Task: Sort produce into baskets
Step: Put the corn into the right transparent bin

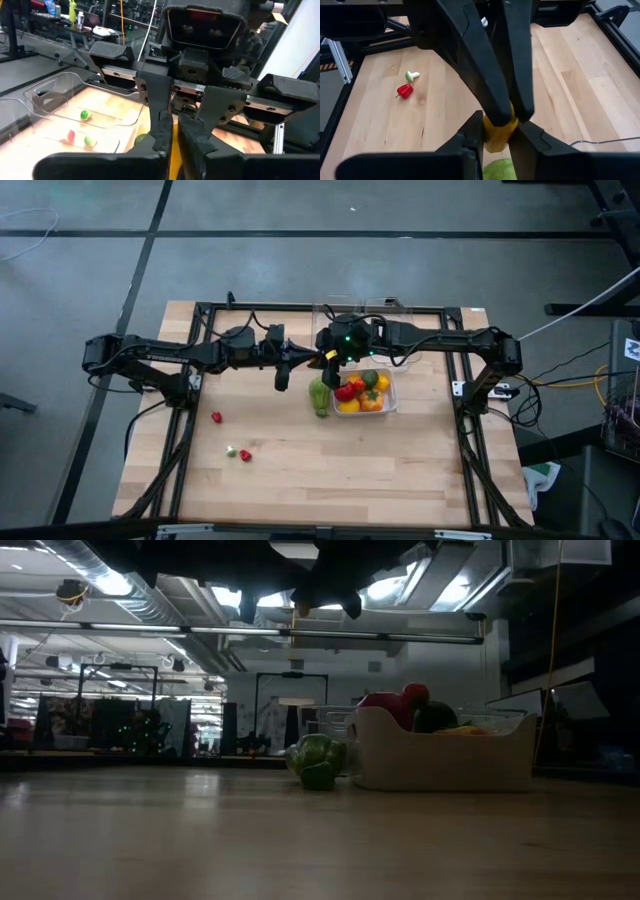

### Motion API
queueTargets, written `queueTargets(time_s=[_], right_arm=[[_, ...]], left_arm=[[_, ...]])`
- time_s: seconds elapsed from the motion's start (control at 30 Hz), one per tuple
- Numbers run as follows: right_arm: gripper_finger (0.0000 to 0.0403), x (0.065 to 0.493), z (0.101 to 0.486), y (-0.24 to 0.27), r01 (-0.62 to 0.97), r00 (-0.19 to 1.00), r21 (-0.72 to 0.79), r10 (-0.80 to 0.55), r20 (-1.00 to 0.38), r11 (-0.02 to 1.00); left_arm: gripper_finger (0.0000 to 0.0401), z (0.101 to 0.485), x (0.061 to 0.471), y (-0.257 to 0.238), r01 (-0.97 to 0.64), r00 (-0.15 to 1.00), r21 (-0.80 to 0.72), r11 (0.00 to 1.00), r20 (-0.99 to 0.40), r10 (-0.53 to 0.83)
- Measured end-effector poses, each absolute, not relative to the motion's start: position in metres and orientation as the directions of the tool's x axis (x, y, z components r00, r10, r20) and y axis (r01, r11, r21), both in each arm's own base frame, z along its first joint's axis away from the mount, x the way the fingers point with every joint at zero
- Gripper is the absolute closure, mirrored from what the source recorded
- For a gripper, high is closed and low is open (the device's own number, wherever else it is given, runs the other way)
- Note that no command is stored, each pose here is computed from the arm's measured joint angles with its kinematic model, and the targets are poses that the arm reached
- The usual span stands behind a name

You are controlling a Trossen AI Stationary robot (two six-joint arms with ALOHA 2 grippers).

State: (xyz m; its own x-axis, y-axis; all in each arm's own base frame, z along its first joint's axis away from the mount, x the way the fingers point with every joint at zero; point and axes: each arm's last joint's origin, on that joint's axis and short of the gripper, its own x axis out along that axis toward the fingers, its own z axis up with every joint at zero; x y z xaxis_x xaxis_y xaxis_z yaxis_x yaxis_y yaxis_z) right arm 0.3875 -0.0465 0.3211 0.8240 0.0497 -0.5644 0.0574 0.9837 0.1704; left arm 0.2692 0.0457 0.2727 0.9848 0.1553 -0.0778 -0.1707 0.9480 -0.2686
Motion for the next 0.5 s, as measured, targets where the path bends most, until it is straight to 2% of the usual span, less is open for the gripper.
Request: queueTargets(time_s=[0.33,0.5], right_arm=[[0.0335,0.3876,0.3207,-0.0474,0.076,0.823,0.154,0.026,-0.568,0.985],[0.0336,0.3856,0.318,-0.0496,0.107,0.801,0.084,-0.036,-0.598,0.991]], left_arm=[[0.0257,0.272,0.2689,0.0472,-0.2,0.979,-0.261,0.944,-0.084,0.184],[0.0217,0.2721,0.2684,0.0494,-0.269,0.963,-0.222,0.937,-0.084,0.257]])
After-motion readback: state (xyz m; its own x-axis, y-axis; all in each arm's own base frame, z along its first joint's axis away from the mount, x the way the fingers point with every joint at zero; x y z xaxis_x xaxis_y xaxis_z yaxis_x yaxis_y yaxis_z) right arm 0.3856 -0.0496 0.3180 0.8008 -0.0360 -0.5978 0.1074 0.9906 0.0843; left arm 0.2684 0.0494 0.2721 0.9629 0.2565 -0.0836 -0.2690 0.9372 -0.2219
